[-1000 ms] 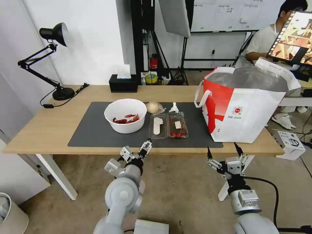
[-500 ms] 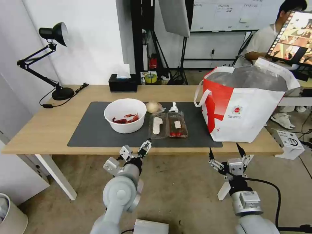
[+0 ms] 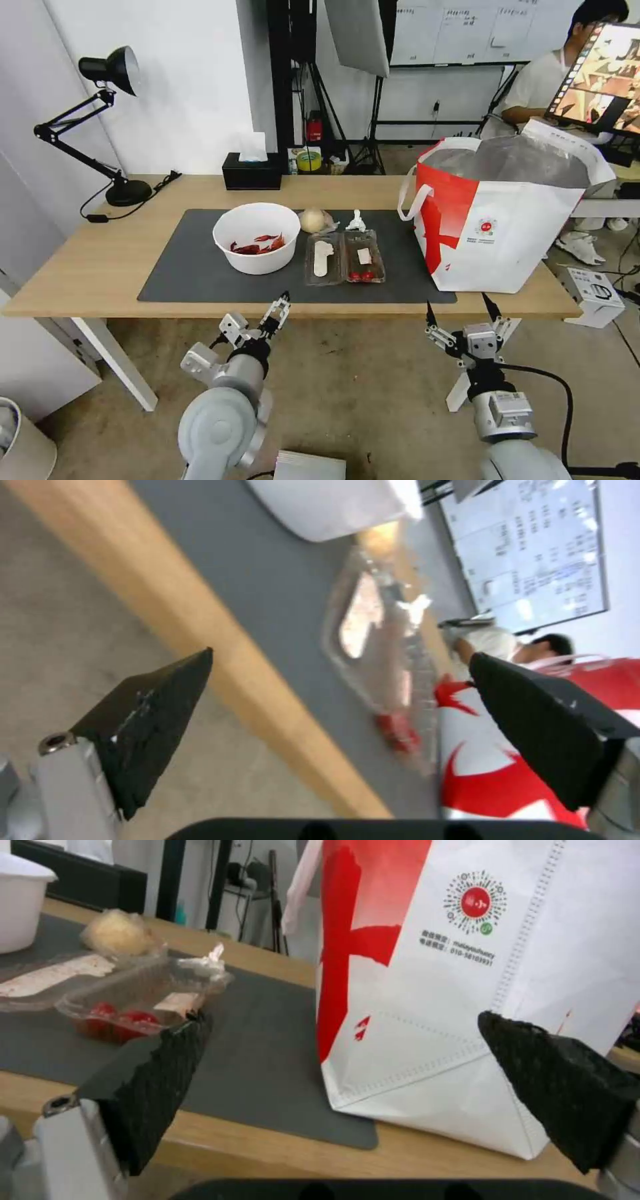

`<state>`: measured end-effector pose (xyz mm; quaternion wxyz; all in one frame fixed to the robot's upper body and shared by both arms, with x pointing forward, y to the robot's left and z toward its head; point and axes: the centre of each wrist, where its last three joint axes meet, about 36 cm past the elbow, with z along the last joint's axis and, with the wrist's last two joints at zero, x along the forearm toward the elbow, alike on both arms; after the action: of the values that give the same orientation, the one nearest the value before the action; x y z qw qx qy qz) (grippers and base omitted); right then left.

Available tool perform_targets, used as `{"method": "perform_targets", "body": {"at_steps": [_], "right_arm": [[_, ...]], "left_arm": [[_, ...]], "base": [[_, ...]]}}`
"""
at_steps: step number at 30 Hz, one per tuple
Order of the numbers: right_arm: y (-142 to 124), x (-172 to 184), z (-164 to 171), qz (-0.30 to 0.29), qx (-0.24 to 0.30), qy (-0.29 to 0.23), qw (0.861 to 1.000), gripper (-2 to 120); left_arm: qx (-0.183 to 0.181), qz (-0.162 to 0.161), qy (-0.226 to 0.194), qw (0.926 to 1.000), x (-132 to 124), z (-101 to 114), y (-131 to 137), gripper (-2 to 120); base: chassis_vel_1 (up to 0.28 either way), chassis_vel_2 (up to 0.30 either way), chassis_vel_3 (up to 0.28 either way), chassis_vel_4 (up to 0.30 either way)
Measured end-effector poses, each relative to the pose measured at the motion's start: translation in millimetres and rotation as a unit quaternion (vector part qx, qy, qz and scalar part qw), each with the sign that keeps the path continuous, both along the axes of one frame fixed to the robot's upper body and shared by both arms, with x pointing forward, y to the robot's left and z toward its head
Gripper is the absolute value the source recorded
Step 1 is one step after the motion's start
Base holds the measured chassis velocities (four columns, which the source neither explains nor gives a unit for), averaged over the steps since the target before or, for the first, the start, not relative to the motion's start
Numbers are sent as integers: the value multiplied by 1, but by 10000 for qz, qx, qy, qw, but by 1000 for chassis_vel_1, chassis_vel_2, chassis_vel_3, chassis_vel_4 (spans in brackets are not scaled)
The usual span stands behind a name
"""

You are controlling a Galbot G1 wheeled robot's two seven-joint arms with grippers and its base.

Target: Pick up the trash from the table and place it into the takeout bag.

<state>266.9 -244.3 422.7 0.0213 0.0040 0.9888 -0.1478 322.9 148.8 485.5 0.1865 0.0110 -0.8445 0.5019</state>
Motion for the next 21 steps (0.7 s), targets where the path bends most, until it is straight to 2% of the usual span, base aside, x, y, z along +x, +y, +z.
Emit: {"method": "perform_targets", "body": {"at_steps": [5, 11, 21], "right_arm": [[0, -3, 1, -28, -8, 14, 10000, 100], [-3, -5, 3, -98, -31, -6, 9999, 100], [-6, -4, 2, -180, -41, -9, 9998, 100]], "left_arm": [[-211, -138, -60, 9997, 5, -3, -15, 100], [-422, -335, -47, 9985, 24, -9, -39, 100], [-424, -536, 28, 9977, 55, -10, -67, 100]], "base": [[0, 0, 0, 0], [0, 0, 0, 0], [0, 0, 0, 0]]}}
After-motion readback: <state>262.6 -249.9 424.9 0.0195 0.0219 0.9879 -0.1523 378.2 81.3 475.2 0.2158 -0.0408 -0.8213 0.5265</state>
